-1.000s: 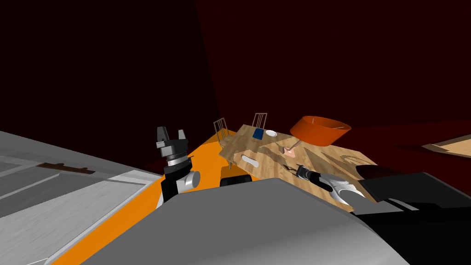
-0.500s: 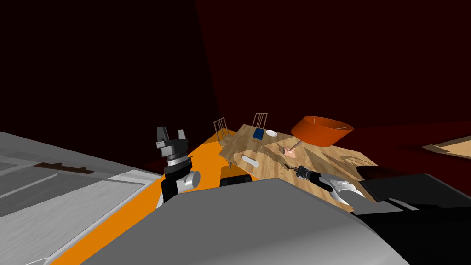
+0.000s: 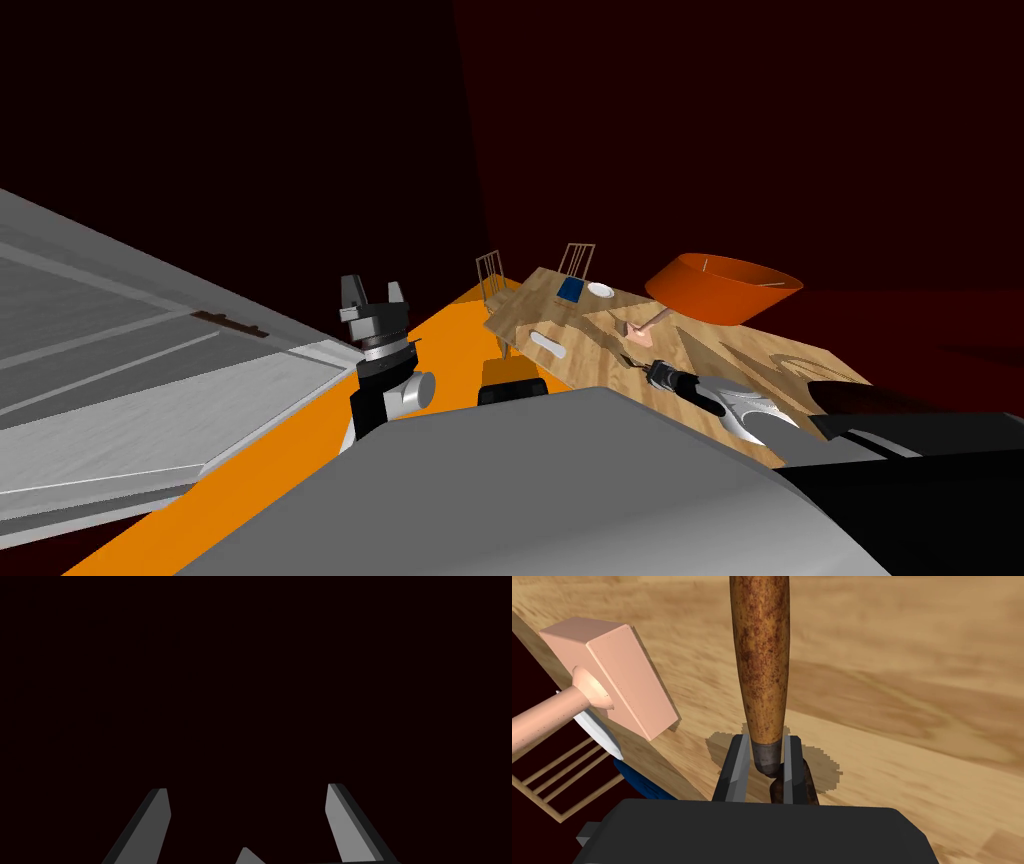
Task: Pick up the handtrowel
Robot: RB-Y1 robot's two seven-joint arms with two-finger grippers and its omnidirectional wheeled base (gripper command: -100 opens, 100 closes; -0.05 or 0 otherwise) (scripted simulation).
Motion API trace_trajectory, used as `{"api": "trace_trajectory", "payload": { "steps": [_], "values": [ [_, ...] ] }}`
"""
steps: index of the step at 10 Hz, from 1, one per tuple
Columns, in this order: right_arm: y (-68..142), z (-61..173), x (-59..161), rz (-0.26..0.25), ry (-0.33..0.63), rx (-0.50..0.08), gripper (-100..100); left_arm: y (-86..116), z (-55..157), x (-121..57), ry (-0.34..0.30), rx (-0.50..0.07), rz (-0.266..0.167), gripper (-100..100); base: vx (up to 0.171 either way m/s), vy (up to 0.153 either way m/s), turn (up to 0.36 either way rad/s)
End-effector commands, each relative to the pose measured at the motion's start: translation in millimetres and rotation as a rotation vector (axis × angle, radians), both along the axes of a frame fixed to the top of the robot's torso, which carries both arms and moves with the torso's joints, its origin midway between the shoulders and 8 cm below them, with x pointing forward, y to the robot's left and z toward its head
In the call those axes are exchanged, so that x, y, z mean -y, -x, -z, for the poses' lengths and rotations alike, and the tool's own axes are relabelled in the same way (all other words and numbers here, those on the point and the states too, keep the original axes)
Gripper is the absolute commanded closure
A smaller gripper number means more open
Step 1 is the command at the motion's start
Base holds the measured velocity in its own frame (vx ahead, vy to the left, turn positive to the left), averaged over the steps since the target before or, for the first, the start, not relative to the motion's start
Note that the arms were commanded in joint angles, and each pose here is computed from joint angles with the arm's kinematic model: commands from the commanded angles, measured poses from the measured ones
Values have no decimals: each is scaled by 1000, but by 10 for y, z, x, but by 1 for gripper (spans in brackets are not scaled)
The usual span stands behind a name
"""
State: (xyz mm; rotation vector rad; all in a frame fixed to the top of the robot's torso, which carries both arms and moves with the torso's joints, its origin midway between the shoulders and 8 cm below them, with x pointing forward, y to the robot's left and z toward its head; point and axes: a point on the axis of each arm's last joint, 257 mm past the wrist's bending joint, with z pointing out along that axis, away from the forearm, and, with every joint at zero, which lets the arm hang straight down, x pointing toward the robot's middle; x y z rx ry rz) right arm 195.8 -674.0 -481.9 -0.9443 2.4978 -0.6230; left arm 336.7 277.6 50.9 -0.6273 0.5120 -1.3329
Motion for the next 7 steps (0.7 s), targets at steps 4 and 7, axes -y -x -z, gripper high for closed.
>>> {"api": "trace_trajectory", "payload": {
  "steps": [4,7],
  "values": [
    [96,-64,162,101,0,-1,100,0,0,0,0,0,0,0,-125,-3,203],
    [164,-104,253,167,-2,2,100,0,0,0,0,0,0,0,-166,-3,251]
  ]
}}
